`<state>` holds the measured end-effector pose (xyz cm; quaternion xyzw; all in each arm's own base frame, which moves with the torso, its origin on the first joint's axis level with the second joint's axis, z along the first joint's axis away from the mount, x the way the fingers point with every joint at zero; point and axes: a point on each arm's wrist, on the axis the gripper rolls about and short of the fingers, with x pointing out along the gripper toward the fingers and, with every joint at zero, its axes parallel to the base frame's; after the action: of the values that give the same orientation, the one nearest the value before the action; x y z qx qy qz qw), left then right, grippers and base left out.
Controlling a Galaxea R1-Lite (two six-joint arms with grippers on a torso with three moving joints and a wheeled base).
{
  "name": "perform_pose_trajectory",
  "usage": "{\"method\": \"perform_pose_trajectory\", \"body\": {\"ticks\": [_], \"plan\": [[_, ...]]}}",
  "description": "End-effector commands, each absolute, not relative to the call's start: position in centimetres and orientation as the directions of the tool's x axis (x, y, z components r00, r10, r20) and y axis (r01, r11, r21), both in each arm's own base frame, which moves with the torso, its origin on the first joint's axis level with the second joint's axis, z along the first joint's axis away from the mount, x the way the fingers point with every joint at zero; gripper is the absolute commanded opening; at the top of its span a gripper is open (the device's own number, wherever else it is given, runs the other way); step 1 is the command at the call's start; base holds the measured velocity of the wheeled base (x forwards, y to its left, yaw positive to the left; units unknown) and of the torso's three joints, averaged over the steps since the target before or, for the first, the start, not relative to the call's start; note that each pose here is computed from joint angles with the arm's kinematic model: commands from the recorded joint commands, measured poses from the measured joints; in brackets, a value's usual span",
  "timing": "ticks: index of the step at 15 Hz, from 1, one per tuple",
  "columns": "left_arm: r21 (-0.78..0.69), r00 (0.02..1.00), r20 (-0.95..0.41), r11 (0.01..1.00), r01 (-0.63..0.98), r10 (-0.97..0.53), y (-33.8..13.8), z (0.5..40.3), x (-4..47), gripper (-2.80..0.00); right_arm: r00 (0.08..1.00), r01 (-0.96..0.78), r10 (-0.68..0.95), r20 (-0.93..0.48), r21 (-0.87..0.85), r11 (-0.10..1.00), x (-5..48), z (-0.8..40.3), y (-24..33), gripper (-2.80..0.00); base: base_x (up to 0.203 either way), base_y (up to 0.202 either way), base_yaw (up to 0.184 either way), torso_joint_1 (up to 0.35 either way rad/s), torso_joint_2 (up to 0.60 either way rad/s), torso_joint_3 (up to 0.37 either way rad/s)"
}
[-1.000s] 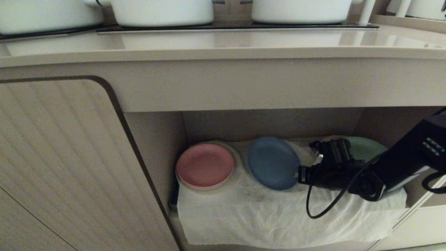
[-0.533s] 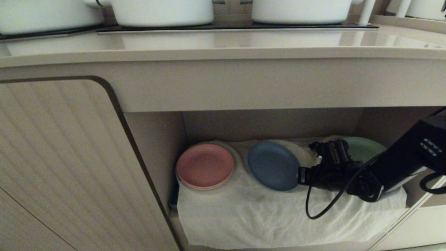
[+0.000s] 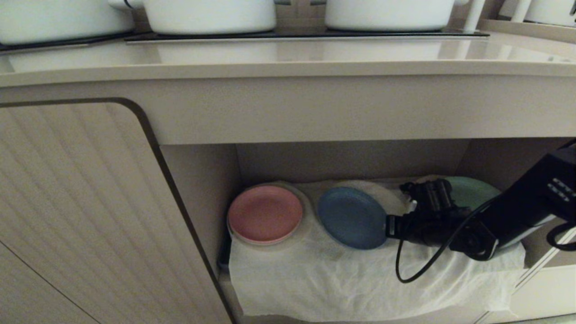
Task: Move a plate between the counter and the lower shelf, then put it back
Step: Pick up the plate in the cupboard
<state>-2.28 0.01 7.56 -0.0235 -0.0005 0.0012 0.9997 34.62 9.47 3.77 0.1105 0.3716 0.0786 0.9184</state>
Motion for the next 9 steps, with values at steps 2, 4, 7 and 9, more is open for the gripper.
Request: {"method": "perform_pose_trajectory", "body": {"ticks": [2, 4, 7, 9], "plan": [[-0.048, 1.0, 0.002, 0.999, -0.003, 0.003, 0.0, 7.6, -2.3, -2.8, 0.719, -0.068, 0.232, -0.655, 0.266, 0.962, 34.4, 4.2, 9.5, -2.8, 0.0, 0.0, 0.0, 0.0, 0.0, 0.0], [-0.048, 1.0, 0.002, 0.999, -0.003, 0.003, 0.0, 7.6, -2.3, -2.8, 0.717, -0.067, 0.231, -0.657, 0.265, 0.962, 34.0, 4.4, 9.4, -2.8, 0.0, 0.0, 0.0, 0.0, 0.0, 0.0], [-0.048, 1.0, 0.002, 0.999, -0.003, 0.003, 0.0, 7.6, -2.3, -2.8, 0.717, -0.067, 0.233, -0.657, 0.267, 0.961, 33.5, 4.7, 9.3, -2.8, 0.0, 0.0, 0.0, 0.0, 0.0, 0.0], [-0.048, 1.0, 0.002, 0.999, -0.003, 0.003, 0.0, 7.6, -2.3, -2.8, 0.722, -0.069, 0.234, -0.651, 0.27, 0.96, 33.5, 5.0, 9.2, -2.8, 0.0, 0.0, 0.0, 0.0, 0.0, 0.0]]}}
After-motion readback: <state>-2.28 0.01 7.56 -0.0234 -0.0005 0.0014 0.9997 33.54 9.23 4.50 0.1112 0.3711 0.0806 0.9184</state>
